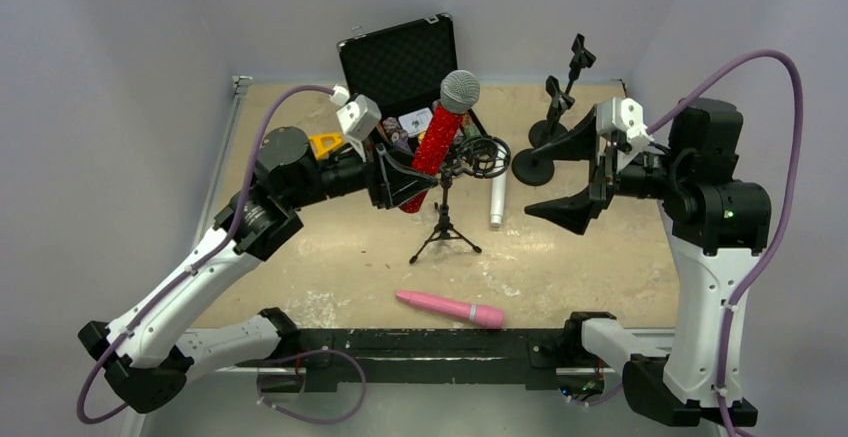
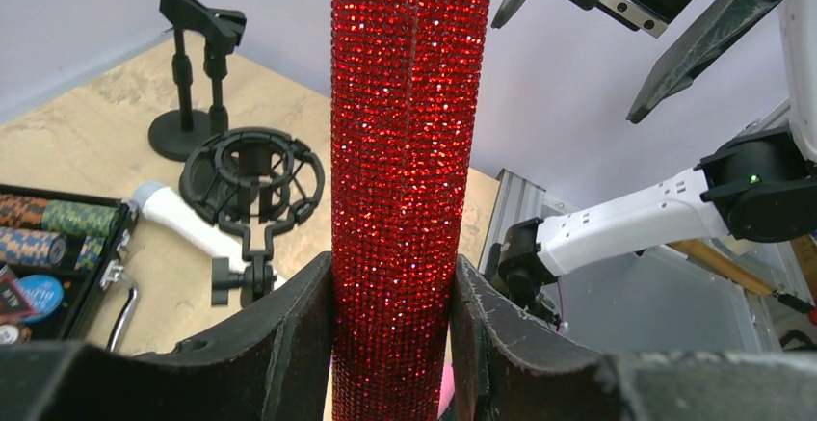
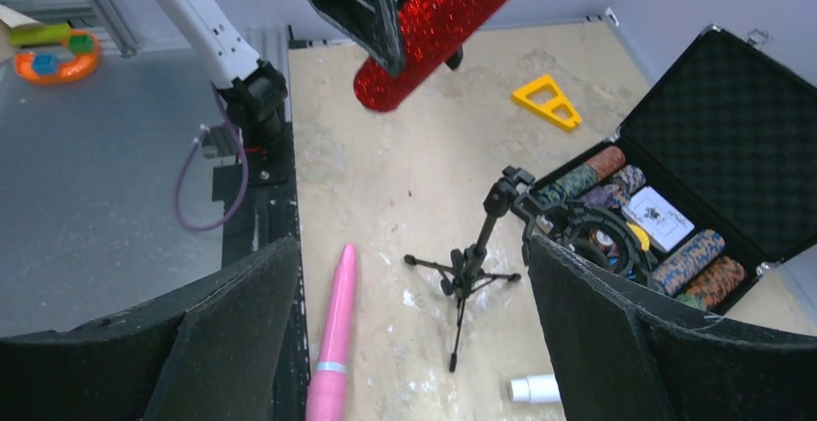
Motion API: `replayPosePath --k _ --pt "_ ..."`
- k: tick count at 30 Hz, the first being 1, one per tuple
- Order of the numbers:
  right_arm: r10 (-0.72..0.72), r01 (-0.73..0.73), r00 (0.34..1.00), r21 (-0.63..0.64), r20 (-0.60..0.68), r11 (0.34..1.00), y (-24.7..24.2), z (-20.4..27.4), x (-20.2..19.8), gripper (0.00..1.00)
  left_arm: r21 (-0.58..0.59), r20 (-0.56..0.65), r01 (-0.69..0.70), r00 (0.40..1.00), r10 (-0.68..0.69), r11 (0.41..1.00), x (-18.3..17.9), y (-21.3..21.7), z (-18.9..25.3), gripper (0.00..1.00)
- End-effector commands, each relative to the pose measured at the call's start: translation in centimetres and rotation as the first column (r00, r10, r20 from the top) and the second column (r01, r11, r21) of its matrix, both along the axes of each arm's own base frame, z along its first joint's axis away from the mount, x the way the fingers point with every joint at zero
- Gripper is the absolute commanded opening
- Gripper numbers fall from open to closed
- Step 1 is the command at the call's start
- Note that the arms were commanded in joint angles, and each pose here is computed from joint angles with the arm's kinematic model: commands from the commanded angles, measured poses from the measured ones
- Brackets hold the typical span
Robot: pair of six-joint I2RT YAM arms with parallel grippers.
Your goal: Attach the microphones to the stand
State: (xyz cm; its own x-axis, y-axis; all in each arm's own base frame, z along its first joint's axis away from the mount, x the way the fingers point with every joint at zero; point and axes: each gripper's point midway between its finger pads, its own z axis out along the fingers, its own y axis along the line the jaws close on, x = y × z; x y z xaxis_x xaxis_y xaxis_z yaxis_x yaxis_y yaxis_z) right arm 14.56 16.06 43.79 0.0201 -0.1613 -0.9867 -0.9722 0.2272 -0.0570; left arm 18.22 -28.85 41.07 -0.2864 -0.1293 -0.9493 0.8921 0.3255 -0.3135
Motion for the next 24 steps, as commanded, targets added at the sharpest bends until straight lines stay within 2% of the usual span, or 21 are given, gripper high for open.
replayPosePath --k 1,8,14,24 --pt "0.06 -0.06 0.998 0.107 -0.001 0.992 0.9 3.7 -0.3 0.92 -0.123 0.11 0.028 0.994 -0.014 0.992 0.1 -1.7 5.5 0.0" --pt "0.111 -0.089 0.988 0.186 -0.112 0.979 1.7 5.9 0.0 0.91 -0.118 0.111 0.051 0.993 -0.038 0.992 0.6 -5.3 6.0 0.0" --pt "0.067 -0.016 0.976 0.237 -0.207 0.971 2.3 6.4 2.2 0.91 -0.157 0.124 0.092 0.99 -0.073 0.983 0.5 -8.6 7.4 0.0" --pt "0.124 -0.027 0.943 0.301 -0.309 0.953 3.1 6.9 3.6 0.85 -0.145 0.081 0.136 0.989 -0.126 0.98 0.3 -11.8 6.1 0.0"
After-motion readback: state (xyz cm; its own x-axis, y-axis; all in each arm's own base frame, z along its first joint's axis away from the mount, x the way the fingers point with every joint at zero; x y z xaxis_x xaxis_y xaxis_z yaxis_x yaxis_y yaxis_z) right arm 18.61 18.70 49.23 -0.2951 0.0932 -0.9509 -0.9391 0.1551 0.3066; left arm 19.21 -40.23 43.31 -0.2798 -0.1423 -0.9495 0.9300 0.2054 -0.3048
